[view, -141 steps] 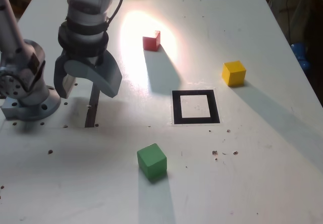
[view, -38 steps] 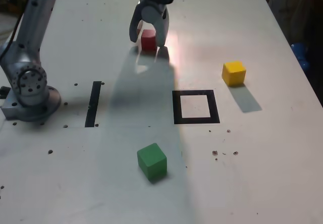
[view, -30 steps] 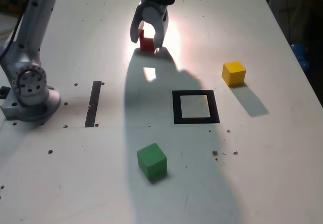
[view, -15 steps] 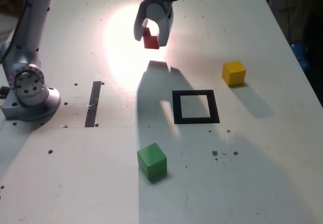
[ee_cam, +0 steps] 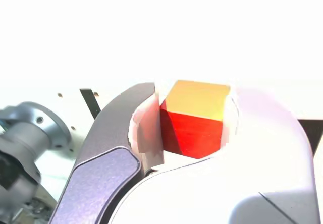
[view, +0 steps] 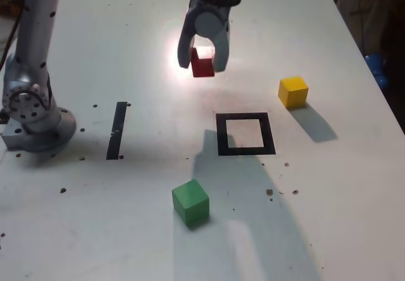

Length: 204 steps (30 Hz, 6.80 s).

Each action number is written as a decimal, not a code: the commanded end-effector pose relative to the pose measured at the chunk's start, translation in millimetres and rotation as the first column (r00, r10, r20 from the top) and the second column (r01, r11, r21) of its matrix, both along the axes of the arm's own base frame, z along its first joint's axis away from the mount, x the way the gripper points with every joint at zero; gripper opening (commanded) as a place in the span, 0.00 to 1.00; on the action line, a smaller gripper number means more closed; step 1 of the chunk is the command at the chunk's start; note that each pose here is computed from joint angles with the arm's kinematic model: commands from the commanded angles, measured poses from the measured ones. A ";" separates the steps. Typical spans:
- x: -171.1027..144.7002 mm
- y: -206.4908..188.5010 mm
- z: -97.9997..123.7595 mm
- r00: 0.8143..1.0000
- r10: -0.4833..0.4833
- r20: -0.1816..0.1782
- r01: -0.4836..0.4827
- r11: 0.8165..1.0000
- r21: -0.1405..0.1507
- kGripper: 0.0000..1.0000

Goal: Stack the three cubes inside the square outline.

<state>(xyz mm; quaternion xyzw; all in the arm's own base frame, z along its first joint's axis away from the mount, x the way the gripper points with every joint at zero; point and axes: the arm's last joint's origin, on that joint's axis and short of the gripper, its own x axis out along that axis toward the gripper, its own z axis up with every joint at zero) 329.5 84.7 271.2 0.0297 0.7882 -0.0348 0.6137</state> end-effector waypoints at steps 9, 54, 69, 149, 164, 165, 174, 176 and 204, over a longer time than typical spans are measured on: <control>24.9 -65.1 -3.6 1.000 0.002 0.018 -0.002 1.000 -0.005 0.31; 66.3 -102.8 -41.8 0.998 -0.056 -0.022 0.055 0.998 -0.033 1.00; 63.8 -80.5 1.6 0.989 -0.130 0.064 0.127 0.991 0.052 1.00; 64.9 -82.8 19.6 0.997 -0.066 0.046 0.066 0.998 -0.006 0.28; 51.6 -114.1 9.1 0.996 -0.089 0.020 0.090 0.995 -0.049 0.28; 51.9 -114.7 7.3 0.996 -0.089 0.018 0.090 0.995 -0.051 0.28; 60.0 -115.8 -4.7 0.996 -0.091 0.007 0.091 0.994 -0.058 0.28; 62.7 -116.1 -8.5 0.996 -0.093 0.004 0.093 0.994 -0.060 0.28; 60.8 -112.8 -5.6 0.994 -0.105 0.025 0.106 0.994 -0.037 1.00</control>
